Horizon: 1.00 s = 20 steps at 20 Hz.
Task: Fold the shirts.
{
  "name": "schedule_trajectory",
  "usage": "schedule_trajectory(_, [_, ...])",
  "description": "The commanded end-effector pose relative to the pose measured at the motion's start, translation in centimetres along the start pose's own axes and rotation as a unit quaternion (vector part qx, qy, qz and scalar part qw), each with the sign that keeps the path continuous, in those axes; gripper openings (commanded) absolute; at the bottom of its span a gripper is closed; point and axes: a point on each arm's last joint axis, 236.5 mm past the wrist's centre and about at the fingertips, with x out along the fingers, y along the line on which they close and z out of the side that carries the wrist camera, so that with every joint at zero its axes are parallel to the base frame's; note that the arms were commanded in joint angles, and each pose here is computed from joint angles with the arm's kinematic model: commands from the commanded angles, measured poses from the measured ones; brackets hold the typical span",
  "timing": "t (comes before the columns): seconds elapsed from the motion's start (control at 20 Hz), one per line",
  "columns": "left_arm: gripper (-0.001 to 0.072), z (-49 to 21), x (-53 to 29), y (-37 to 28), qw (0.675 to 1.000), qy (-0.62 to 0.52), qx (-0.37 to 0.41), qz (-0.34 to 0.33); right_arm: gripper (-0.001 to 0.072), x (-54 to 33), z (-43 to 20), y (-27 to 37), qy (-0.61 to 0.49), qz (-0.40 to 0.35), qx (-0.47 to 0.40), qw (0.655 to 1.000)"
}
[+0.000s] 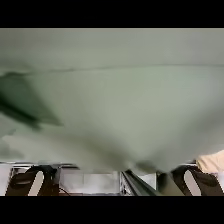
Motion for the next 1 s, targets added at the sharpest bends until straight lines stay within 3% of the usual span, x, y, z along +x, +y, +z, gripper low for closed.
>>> schedule_trajectory(0.0, [0.0019, -7.0, 5.1, 2.1, 0.991, 0.125, -0.016, 0.037, 0.0018, 4.2, -4.8, 0.6, 0.085, 0.045, 0.041, 0.995])
schedule_trajectory(0.35, [0.0019, -18.7, 22.9, -1.5, 0.956, 0.283, -0.072, -0.036, 0.0018, 21.8, -17.9, -0.9, 0.223, 0.134, 0.173, 0.95])
schedule_trajectory(0.6, [0.0019, -26.3, 34.3, -3.8, 0.923, 0.348, -0.15, -0.068, 0.0018, 34.5, -22.2, -4.0, 0.265, 0.128, 0.235, 0.926])
schedule_trajectory(0.95, [0.0019, -33.7, 39.7, -6.5, 0.866, 0.443, -0.214, -0.095, 0.0018, 43.7, -26.0, -5.4, 0.325, 0.148, 0.3, 0.885])
